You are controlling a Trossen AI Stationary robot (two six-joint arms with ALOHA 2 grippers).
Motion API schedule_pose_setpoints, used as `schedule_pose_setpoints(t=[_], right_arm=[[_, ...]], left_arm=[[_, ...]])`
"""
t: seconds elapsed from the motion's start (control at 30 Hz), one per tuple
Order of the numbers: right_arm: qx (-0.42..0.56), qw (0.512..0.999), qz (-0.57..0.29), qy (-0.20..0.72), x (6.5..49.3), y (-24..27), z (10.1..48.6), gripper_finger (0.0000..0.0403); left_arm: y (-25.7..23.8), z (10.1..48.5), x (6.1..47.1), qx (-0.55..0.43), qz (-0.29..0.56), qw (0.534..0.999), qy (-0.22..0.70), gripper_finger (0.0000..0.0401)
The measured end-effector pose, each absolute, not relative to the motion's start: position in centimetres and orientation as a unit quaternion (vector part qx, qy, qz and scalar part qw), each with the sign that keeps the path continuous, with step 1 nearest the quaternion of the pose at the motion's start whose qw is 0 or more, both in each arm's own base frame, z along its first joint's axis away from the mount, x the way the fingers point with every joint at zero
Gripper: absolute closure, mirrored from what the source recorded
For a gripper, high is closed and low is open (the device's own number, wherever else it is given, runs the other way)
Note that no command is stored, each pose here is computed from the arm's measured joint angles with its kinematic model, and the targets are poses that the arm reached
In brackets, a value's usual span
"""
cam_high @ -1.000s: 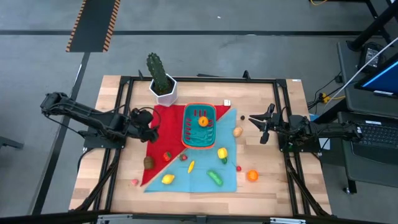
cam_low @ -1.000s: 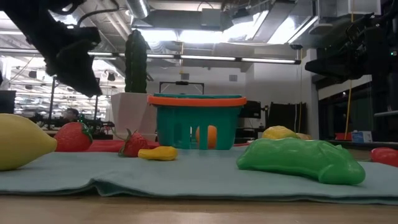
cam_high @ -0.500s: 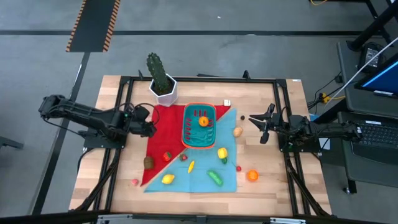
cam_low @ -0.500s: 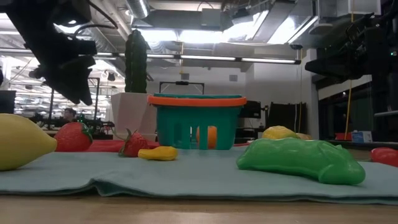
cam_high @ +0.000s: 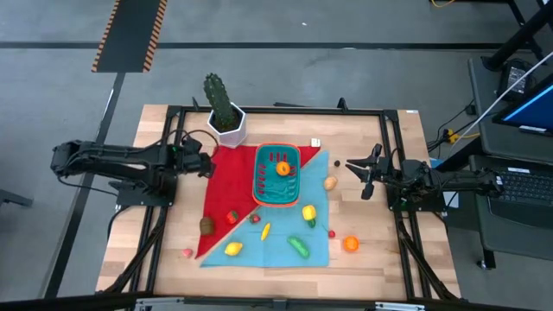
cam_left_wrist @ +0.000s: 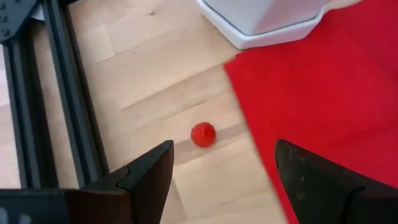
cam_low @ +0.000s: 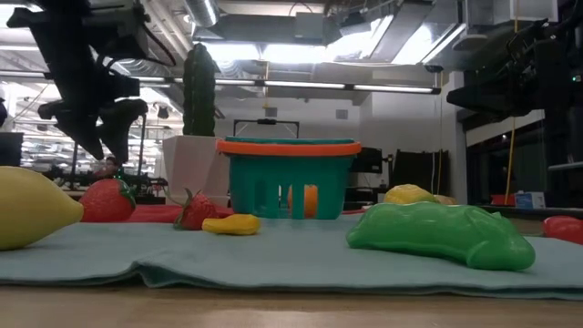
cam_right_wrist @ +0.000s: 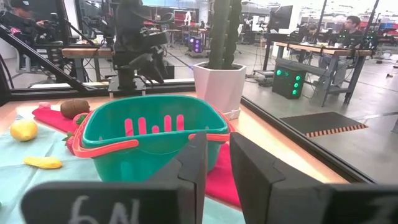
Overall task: Pick and placing Produce into tupperware
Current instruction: Put the raspberry into the basket
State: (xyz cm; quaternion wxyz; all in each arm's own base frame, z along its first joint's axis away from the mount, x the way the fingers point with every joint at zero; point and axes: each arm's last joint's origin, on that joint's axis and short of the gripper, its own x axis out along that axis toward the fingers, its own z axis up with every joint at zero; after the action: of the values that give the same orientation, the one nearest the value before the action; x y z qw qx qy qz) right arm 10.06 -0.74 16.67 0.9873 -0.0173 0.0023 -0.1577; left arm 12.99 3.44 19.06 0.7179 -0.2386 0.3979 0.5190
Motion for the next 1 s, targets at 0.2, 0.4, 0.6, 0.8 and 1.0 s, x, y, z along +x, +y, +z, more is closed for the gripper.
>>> schedule_pose_setpoints(t=[0.2,0.4,0.6,0.8,1.0], right_arm=[[-0.018,0.987,-0.158,0.002,10.1,-0.7,16.7,0.033],[-0.021,0.987,-0.158,0.003,10.1,-0.7,16.7,0.033],[-0.021,0.987,-0.158,0.003,10.1,-0.7,16.7,0.033],[-0.024,0.987,-0.158,0.003,10.1,-0.7,16.7,0.033],[-0.027,0.987,-0.158,0.004,10.1,-0.7,16.7,0.033]], left_arm=[[4.7,18.9,13.3,-0.251,0.509,0.714,0.41,0.0133],[6.1,18.5,13.9,-0.242,0.49,0.717,0.431,0.0133],[7.1,17.8,13.9,-0.236,0.478,0.702,0.472,0.0133],[7.6,17.2,14.3,-0.239,0.452,0.702,0.496,0.0133],[7.9,16.6,14.4,-0.238,0.449,0.688,0.517,0.0133]])
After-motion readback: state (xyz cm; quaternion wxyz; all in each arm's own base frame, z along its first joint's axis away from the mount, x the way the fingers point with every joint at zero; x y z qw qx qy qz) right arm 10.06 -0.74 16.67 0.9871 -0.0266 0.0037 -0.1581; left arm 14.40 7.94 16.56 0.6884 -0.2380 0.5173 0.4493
